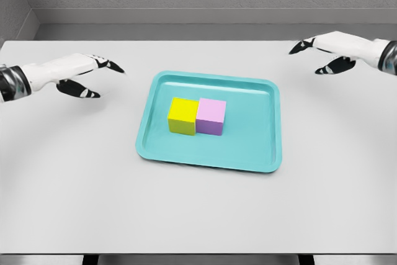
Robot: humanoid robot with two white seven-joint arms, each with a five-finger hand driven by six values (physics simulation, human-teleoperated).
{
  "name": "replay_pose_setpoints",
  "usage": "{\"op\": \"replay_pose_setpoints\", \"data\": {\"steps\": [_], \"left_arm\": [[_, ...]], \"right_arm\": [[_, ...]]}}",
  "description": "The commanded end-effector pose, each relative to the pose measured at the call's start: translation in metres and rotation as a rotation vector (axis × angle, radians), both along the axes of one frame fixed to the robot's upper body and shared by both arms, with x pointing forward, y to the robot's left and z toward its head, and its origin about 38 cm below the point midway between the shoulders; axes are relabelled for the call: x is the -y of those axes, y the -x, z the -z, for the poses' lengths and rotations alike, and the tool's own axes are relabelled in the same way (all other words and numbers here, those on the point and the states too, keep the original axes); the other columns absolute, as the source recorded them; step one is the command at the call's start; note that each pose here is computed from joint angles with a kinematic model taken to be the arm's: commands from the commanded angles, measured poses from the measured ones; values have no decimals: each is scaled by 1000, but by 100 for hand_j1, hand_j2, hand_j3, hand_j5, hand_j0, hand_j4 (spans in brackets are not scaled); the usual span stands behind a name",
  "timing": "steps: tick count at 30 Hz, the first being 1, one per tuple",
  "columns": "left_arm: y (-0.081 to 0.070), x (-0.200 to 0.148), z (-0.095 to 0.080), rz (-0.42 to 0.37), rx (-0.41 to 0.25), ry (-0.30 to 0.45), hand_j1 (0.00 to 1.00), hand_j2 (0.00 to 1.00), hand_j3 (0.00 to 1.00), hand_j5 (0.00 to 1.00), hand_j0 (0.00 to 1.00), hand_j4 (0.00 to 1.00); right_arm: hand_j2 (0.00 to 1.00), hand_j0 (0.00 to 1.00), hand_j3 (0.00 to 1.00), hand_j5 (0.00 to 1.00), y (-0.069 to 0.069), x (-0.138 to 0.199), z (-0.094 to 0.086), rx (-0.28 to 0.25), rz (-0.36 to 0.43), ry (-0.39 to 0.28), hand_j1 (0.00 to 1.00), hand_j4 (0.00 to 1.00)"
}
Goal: Push two cubes
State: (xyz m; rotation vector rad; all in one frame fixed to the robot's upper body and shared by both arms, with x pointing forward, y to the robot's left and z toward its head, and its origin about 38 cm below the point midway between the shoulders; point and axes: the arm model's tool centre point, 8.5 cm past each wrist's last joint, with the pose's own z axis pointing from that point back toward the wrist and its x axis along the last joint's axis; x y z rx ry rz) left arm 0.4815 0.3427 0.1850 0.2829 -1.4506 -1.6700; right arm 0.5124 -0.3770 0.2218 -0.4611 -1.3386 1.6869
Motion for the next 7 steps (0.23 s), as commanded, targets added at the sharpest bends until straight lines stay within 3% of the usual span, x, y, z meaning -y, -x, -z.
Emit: {"op": "replay_pose_setpoints", "data": {"steps": [1,4,7], "left_arm": [[-1,-8,3,-29,-15,22,100,100,100,100,100,100],[-1,-8,3,-29,-15,22,100,100,100,100,100,100],[-1,-9,3,-30,-15,21,100,100,100,100,100,100]], "right_arm": [[100,100,100,100,6,40,-24,45,83,-27,100,100],[100,100,100,100,10,40,-11,18,82,-23,100,100],[100,100,100,100,10,37,-13,23,74,-19,100,100]]}}
